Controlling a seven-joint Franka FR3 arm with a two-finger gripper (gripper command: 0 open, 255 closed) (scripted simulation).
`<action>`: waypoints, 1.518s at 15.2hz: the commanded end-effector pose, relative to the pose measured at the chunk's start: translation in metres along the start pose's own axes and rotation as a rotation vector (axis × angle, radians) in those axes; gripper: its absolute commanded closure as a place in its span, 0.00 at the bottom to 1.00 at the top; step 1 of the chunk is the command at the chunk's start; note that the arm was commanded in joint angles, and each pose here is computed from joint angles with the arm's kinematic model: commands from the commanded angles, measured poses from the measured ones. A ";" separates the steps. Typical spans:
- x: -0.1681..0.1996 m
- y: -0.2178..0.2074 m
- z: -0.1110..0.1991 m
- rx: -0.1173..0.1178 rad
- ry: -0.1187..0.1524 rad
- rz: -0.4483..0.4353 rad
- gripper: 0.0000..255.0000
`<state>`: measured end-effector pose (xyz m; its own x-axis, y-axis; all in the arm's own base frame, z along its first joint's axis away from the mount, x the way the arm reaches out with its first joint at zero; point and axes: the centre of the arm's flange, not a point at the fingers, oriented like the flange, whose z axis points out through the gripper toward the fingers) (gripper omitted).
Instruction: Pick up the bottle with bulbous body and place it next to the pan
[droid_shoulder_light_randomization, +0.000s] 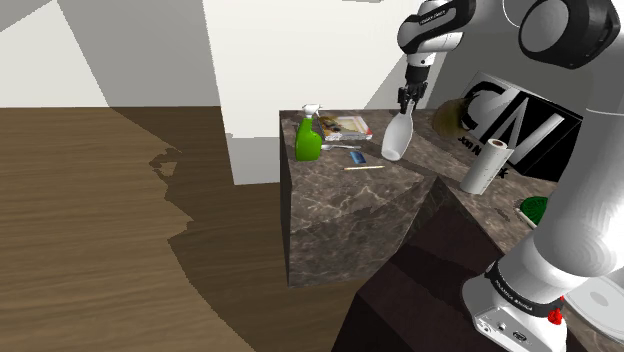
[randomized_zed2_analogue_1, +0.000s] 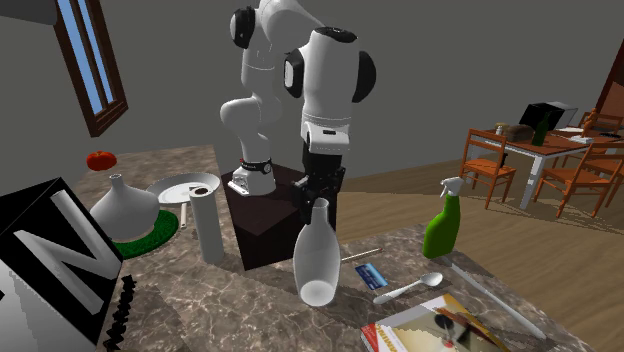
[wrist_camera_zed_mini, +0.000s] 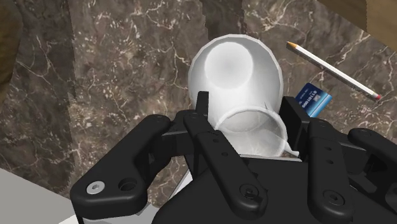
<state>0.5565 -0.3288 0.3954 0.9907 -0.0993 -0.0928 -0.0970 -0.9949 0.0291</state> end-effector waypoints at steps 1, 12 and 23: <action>0.000 0.000 0.000 0.000 0.000 0.000 1.00; -0.004 0.001 -0.042 0.000 0.000 0.000 1.00; -0.009 0.003 -0.100 0.000 0.000 0.000 1.00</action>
<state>0.5563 -0.3285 0.4892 0.9907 -0.0992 -0.0933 -0.0969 -0.9949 0.0288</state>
